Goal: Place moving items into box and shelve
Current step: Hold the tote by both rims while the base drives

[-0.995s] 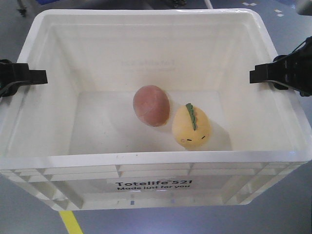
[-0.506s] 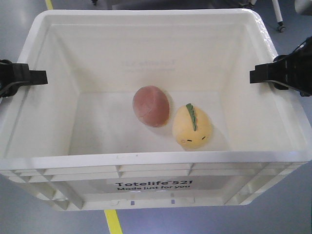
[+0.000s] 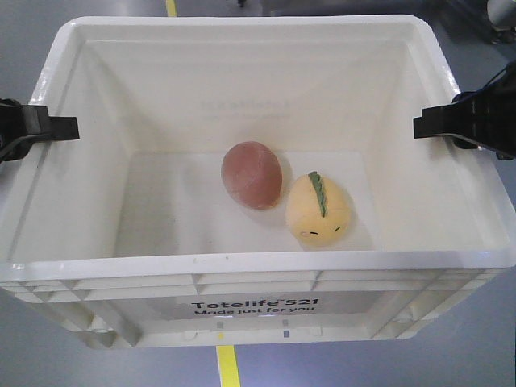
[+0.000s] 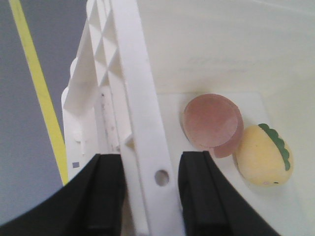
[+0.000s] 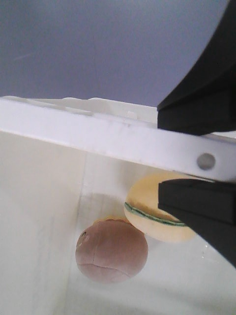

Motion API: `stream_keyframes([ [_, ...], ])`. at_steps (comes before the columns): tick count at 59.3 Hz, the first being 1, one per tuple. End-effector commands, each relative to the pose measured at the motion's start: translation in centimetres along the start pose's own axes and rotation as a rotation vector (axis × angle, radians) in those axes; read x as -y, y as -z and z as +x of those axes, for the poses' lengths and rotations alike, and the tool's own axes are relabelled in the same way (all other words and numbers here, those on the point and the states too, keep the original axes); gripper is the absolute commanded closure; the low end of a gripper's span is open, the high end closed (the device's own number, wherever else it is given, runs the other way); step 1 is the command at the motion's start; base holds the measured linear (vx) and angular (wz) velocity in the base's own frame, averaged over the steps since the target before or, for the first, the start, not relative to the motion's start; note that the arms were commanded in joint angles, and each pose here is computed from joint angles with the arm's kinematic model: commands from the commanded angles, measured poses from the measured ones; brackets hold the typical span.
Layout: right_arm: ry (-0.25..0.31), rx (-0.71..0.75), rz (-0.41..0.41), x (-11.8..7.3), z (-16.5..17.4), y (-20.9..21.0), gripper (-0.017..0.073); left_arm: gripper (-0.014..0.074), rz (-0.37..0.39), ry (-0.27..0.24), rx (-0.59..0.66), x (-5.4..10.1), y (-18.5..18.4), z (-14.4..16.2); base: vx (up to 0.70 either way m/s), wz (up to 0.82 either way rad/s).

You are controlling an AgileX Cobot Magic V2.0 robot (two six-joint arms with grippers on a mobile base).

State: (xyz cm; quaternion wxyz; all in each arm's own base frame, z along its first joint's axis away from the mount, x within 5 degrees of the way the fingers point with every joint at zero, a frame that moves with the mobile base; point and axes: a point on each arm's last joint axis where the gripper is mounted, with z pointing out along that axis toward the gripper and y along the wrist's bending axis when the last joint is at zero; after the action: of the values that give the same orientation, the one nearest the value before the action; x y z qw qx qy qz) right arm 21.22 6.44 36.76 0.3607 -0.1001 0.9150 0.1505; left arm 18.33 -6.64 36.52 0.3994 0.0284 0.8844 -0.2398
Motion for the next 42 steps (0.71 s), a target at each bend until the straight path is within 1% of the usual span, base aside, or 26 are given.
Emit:
stream_keyframes([
  [1,-0.018,0.190,-0.048,-0.84,-1.98,1.99,0.0564,0.0597,0.078,0.029,0.187,1.41,1.79,-2.04,0.16,0.49],
  [42,-0.018,0.190,-0.048,-0.84,-1.98,1.99,0.0564,0.0597,0.078,0.029,0.187,1.41,1.79,-2.04,0.20,0.43],
])
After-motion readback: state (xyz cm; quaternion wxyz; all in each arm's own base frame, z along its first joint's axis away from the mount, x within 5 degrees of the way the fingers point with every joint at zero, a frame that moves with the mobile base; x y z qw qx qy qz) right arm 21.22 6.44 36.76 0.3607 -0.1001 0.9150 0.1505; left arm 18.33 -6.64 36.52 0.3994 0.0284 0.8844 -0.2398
